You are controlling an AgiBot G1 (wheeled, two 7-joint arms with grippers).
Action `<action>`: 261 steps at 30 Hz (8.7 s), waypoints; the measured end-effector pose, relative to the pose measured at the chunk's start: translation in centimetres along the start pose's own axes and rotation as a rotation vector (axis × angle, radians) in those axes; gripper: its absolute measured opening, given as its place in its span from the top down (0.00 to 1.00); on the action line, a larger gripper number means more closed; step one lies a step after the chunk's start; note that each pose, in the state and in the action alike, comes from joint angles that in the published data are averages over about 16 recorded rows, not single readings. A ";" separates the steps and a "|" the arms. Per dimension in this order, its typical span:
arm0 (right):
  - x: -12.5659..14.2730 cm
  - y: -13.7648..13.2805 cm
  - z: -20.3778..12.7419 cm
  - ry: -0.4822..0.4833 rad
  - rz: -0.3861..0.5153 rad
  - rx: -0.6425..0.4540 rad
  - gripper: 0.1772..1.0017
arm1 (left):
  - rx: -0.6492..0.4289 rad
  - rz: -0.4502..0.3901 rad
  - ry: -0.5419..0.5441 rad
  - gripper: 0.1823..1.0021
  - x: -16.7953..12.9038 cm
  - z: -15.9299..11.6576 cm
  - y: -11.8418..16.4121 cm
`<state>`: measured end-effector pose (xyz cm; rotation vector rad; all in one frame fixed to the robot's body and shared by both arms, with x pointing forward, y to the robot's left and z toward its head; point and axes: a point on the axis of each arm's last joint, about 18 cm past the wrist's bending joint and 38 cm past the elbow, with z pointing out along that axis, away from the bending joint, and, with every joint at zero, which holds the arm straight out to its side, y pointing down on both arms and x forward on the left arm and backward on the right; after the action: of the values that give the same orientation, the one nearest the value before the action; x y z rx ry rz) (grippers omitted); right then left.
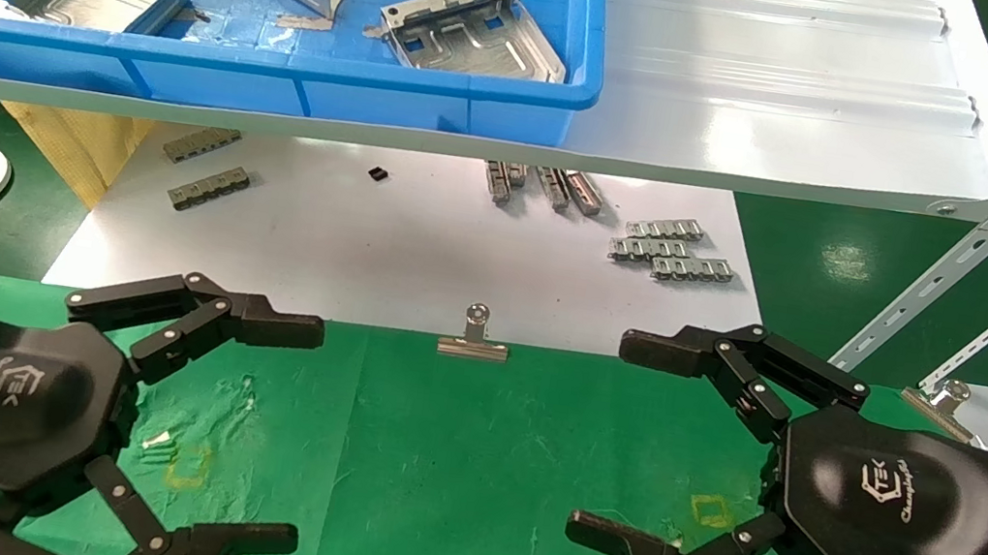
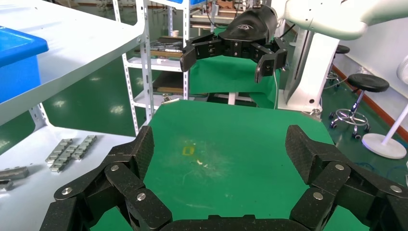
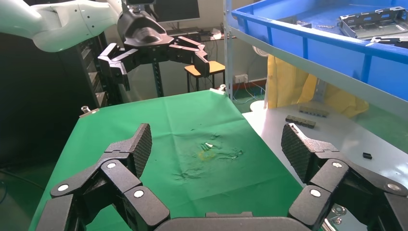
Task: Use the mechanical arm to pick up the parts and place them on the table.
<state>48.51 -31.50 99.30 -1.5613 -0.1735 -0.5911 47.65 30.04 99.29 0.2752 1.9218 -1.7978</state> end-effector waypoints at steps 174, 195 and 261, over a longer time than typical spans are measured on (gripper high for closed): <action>0.0 0.0 0.0 0.000 0.000 0.000 0.00 | -0.521 0.525 -0.115 0.89 -13.9 -4.4 5.5; 0.0 0.0 0.0 0.000 0.000 0.000 0.00 | -0.665 0.497 -0.082 0.88 -13.1 -5.2 13.9; 0.0 0.0 0.0 0.001 0.000 0.000 0.00 | -0.179 0.125 -0.214 0.00 -9.1 -2.8 7.5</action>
<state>48.51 -31.51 99.30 -1.5611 -0.1729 -0.5914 58.37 35.29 97.11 0.1322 1.8552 -1.4987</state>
